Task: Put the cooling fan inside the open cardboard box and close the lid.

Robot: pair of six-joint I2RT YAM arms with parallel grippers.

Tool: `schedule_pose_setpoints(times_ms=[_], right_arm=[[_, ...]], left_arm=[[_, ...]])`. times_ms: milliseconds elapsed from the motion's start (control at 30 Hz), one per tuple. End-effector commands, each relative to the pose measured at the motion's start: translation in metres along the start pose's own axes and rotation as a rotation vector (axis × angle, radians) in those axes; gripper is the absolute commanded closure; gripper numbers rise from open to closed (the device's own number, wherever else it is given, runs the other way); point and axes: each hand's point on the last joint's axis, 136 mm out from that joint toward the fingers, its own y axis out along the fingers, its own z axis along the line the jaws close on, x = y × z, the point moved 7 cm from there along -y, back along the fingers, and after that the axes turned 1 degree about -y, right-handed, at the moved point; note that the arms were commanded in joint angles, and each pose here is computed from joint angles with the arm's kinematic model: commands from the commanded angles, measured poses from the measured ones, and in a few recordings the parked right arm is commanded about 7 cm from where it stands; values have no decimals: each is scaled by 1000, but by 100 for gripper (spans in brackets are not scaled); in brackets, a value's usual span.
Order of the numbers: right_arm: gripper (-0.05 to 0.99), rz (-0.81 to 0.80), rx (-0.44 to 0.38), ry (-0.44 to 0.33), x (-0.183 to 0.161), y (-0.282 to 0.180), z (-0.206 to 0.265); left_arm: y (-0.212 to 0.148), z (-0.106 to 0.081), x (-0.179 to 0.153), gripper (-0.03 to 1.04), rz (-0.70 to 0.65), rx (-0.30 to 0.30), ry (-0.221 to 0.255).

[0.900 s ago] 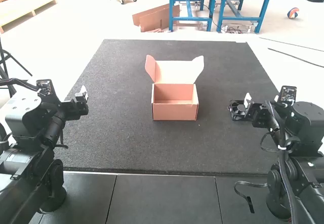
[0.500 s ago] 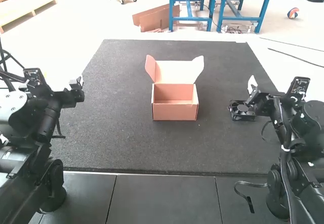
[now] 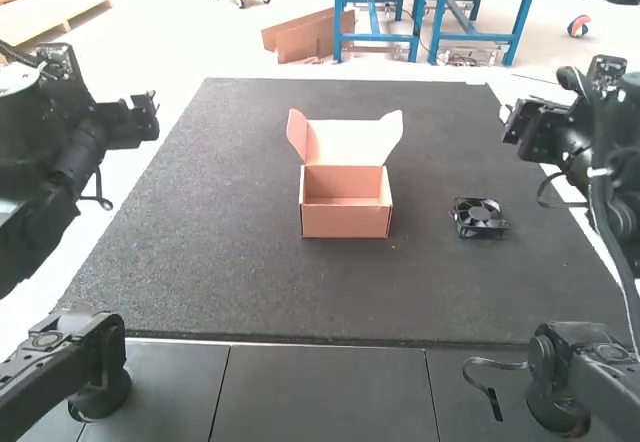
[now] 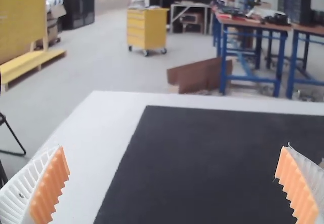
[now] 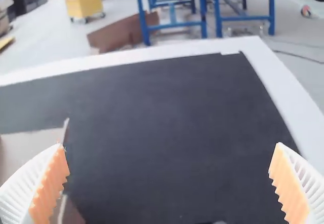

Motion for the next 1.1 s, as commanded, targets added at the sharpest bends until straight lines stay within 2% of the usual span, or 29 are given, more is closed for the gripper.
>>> schedule_pose_setpoints(times_ms=[0,67,100,133,167,233,267,433,600,767,1067], right_arm=[[2,84,-76,14,19,16,-5],[3,212,-94,-12,15,29,-5],[2,276,-53,-58,12,35,-2],[2,322,-5,-108,11,38,3],[2,338,0,-111,15,41,5],[3,370,-67,-120,22,49,-2],[4,404,-72,-125,22,54,-3],[3,579,-136,-92,15,84,-21],[3,710,-188,-61,8,108,-56],[3,890,-134,24,-17,119,-77],[8,1044,-49,7,-65,128,-80]], left_arm=[[13,-2,33,4,15,15,15],[22,-10,38,4,109,-41,30],[26,-14,39,4,151,-72,33],[29,-15,42,4,177,-75,39],[32,-16,43,4,199,-76,43],[39,-19,44,4,242,-79,50],[41,-20,40,4,280,-78,55],[51,-22,20,4,431,-72,82],[59,-23,11,4,479,-72,90],[65,-23,4,4,511,-65,90],[68,-23,-3,4,521,-59,79]])
